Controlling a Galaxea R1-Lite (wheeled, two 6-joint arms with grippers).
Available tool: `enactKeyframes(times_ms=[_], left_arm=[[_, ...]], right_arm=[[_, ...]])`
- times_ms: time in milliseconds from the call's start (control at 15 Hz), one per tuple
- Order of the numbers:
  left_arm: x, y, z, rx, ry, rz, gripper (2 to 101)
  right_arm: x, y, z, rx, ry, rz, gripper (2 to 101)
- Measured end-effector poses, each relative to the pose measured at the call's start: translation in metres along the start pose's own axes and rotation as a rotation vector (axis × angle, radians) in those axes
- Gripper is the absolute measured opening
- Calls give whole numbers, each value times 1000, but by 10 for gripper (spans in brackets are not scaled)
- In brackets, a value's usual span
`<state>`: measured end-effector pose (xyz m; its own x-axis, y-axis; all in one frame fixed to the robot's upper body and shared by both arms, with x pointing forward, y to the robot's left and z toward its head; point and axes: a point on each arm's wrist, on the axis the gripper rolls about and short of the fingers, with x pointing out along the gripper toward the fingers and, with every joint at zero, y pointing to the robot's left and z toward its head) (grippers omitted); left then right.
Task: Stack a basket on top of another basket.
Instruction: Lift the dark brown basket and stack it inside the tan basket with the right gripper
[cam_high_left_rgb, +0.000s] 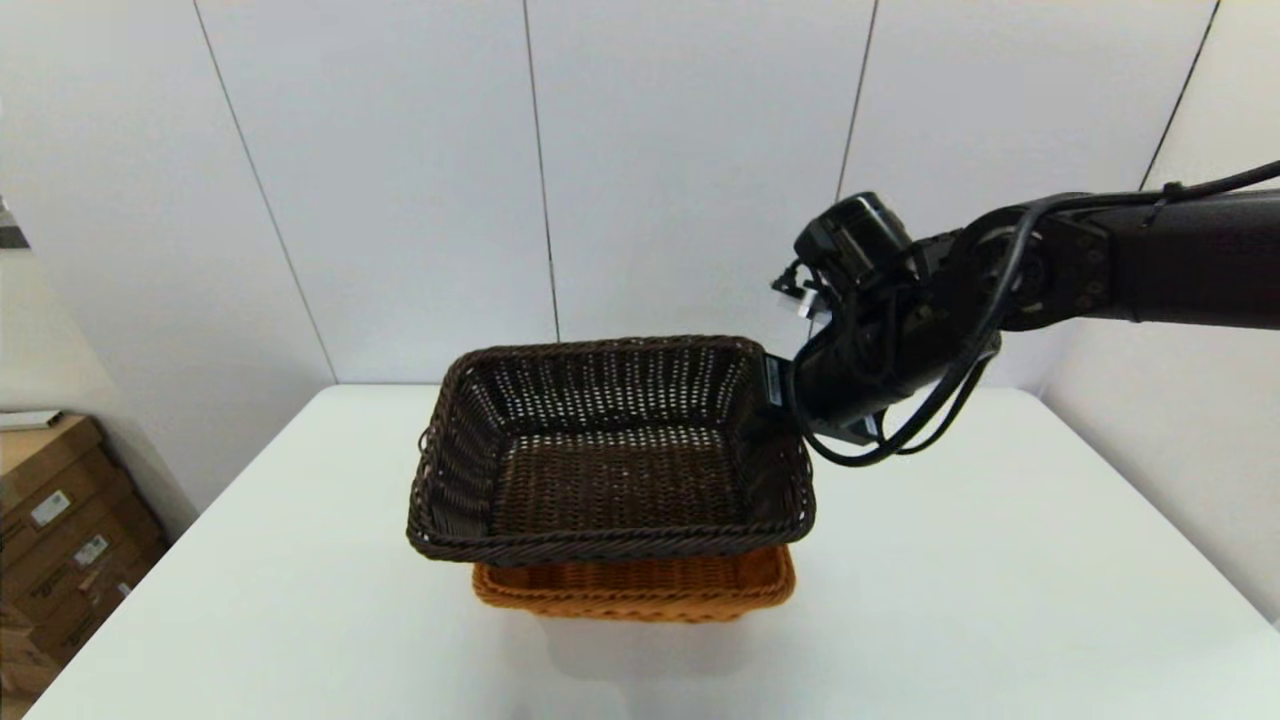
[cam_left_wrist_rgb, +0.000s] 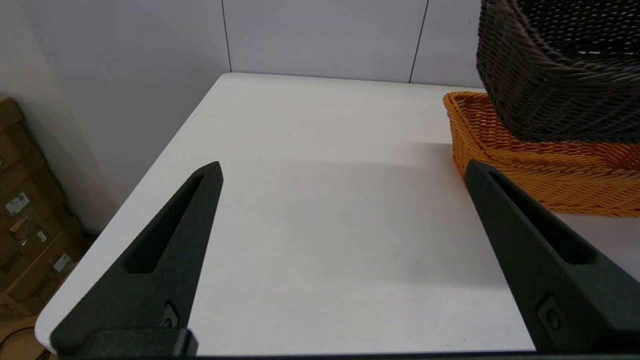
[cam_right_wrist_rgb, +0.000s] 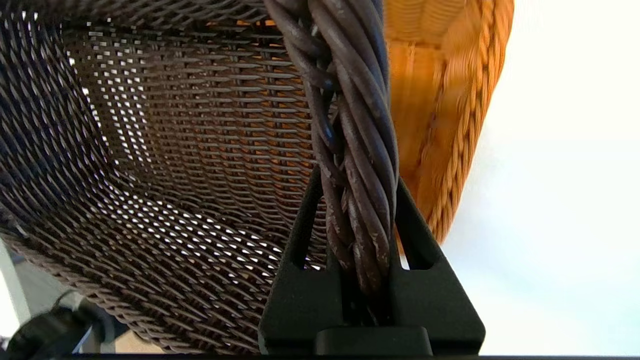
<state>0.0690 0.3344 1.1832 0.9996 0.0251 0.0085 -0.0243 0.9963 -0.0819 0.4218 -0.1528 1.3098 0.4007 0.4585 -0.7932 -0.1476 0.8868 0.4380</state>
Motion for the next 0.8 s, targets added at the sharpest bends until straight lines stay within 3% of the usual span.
enactKeyframes(times_ms=[467, 800], left_arm=[[0, 0, 0, 0, 0, 0, 978], [0, 0, 0, 0, 0, 0, 978]], right_arm=[[25, -3, 7, 37, 0, -2, 144], [29, -9, 9, 40, -9, -39, 144]])
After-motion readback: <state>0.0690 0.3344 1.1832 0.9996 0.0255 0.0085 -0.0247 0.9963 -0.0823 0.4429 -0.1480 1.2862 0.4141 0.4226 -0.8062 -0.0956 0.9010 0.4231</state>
